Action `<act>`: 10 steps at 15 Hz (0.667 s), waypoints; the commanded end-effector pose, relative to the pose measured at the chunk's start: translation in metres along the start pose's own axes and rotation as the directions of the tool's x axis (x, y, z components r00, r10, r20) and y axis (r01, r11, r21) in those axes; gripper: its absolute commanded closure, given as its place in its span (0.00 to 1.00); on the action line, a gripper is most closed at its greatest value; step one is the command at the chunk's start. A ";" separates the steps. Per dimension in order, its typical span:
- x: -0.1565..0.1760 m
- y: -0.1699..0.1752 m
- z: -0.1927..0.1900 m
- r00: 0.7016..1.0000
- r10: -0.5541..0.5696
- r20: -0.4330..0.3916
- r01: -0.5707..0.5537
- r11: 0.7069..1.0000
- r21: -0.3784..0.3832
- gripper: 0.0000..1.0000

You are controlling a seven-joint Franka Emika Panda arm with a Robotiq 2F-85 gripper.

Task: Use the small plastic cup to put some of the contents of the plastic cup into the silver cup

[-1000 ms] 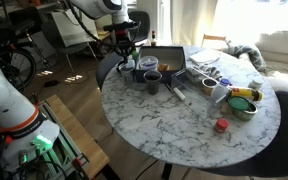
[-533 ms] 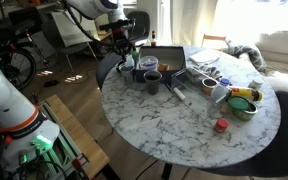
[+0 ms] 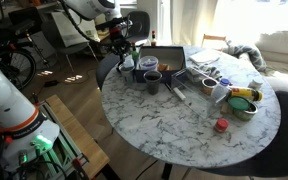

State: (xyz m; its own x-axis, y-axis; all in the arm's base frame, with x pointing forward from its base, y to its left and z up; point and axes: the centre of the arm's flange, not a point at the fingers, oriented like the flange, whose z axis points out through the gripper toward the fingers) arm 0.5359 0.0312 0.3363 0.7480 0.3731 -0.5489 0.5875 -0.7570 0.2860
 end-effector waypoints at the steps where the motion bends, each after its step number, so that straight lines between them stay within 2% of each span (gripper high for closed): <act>1: 0.002 -0.009 0.001 0.999 0.036 0.035 -0.034 0.998 -0.059 0.99; 10: 0.012 -0.023 -0.005 0.999 0.045 0.023 -0.041 0.985 -0.169 0.99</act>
State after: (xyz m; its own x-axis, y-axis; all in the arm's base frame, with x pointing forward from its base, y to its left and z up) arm 0.5375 0.0482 0.3338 0.7632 0.3418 -0.5483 0.5949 -0.7030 0.3898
